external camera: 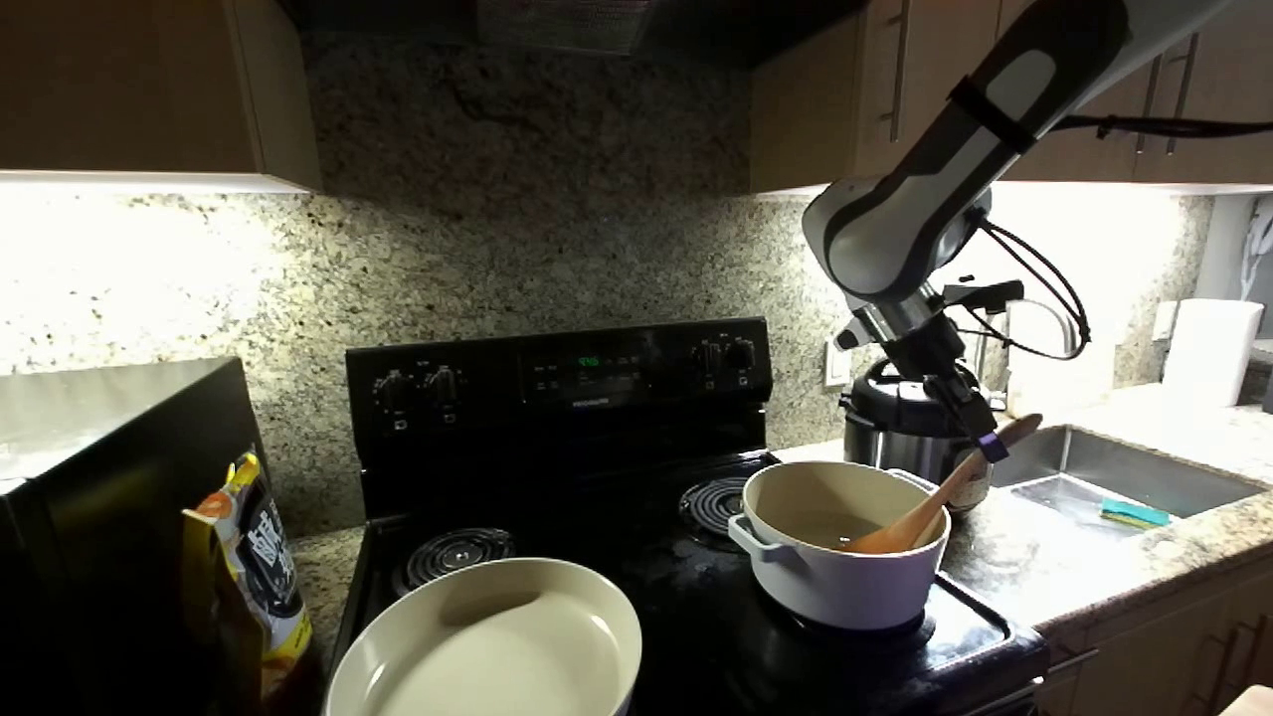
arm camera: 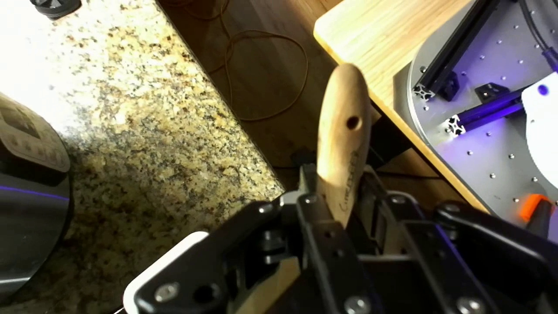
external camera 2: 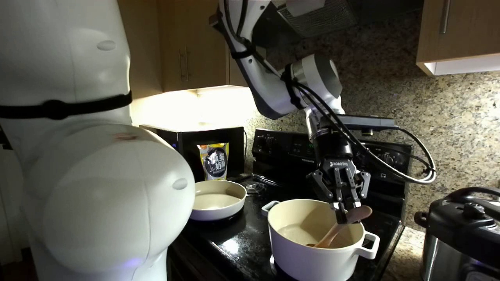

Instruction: Use the wooden spoon to stir the liquid in the white pot.

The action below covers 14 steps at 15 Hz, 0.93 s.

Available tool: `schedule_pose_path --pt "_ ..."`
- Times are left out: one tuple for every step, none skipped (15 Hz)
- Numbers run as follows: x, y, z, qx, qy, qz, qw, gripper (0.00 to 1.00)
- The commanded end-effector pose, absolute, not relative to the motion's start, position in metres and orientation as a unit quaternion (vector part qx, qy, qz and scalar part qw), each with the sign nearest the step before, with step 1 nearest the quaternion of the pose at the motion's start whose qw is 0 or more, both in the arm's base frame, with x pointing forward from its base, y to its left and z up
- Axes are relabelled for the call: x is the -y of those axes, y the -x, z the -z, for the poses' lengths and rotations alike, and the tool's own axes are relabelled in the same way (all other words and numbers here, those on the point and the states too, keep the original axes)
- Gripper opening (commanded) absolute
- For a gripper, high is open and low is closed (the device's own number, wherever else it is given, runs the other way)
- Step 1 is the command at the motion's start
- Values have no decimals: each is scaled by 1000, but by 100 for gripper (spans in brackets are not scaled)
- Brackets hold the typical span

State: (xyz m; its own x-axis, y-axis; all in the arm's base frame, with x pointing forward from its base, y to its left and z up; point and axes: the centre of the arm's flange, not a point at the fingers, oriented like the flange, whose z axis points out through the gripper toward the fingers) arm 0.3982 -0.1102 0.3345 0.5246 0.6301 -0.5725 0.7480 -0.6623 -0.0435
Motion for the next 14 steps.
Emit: schedule_pose_path --pt "87 -419 -341 -401 -849 321 126 9" --pt "81 -425 -342 -402 -845 329 126 9" --pt "75 -433 -343 -402 -843 335 124 9" --pt "71 -440 -343 -403 -840 341 123 9" --pt "67 -447 -344 -403 -840 343 119 9" --pt "64 -454 -345 -404 -840 343 116 9" --pt "63 -460 -345 -404 -841 341 112 9" --pt "61 -466 -345 -402 -844 338 106 9" --pt "61 -471 -345 -403 -846 335 102 9" --pt "62 -475 -345 -397 -850 331 99 9" --pt "64 -479 -345 -392 -854 329 94 9" --pt "66 -481 -345 -387 -858 326 90 9" --pt "70 -483 -346 -377 -863 323 86 9" --pt "74 -483 -348 -368 -869 321 82 9"
